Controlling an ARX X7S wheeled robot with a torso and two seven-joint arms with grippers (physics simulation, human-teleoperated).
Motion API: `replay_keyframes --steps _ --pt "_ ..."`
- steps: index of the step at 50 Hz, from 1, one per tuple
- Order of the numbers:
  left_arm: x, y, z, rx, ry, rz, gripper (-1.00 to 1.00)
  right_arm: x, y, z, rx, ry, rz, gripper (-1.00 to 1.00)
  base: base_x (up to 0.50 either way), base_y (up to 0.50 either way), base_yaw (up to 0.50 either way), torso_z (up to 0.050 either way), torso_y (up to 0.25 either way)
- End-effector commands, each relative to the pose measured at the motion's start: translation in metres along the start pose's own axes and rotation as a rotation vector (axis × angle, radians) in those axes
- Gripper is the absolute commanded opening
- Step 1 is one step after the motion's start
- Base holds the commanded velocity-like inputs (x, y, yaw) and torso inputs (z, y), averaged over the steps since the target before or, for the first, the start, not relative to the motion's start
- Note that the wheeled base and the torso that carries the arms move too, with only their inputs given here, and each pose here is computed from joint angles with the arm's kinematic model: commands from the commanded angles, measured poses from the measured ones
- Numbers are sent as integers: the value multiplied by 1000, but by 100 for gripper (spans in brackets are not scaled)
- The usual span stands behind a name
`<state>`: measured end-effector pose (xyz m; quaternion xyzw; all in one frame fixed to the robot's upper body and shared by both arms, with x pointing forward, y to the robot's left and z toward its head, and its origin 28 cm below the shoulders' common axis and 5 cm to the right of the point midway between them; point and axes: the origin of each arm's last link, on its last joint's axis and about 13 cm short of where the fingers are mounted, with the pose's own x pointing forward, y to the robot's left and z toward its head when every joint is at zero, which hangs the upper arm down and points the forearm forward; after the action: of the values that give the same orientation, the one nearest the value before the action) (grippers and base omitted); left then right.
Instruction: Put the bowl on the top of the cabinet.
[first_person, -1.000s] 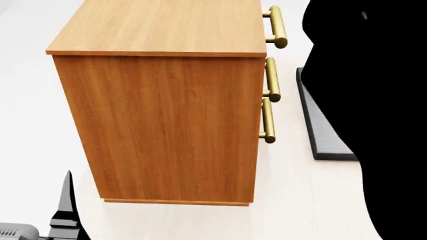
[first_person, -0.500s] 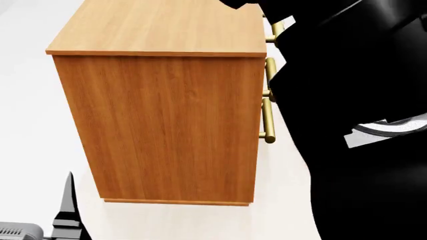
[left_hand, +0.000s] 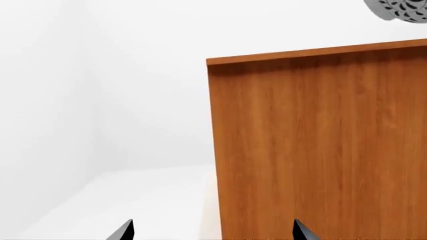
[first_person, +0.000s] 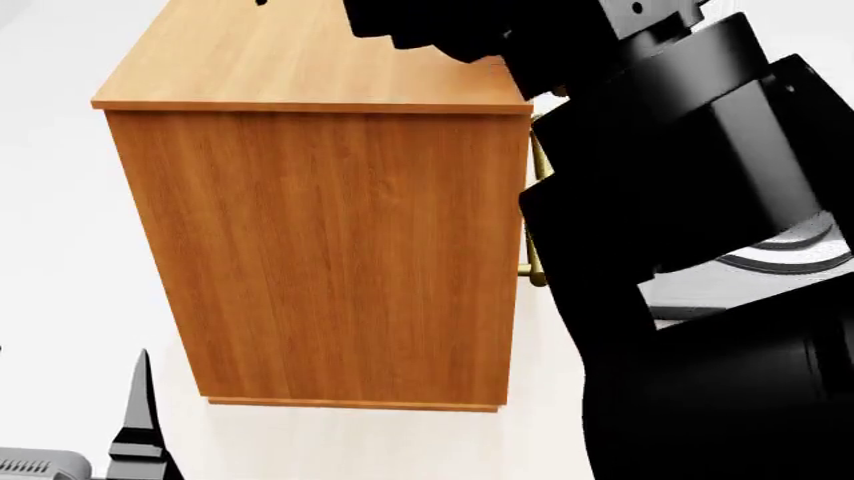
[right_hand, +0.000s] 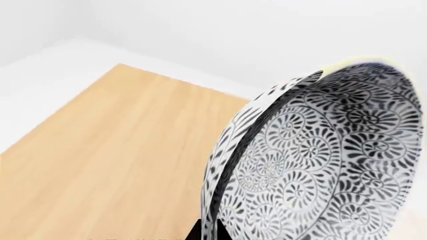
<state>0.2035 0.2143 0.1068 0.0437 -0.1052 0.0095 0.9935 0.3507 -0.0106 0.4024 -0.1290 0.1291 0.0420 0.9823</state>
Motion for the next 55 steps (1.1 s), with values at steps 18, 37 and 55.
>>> replay_keyframes --steps 18,37,55 --pt "-1 3 -2 -9 5 8 100 25 20 -31 -347 -16 -130 -100 0 0 0 0 1" --pt "0 3 -6 -8 14 11 100 33 8 -33 -269 -10 2 -100 0 0 0 0 1" --pt "0 3 -9 -12 21 12 100 29 -1 -12 8 55 89 -100 0 0 0 1 0"
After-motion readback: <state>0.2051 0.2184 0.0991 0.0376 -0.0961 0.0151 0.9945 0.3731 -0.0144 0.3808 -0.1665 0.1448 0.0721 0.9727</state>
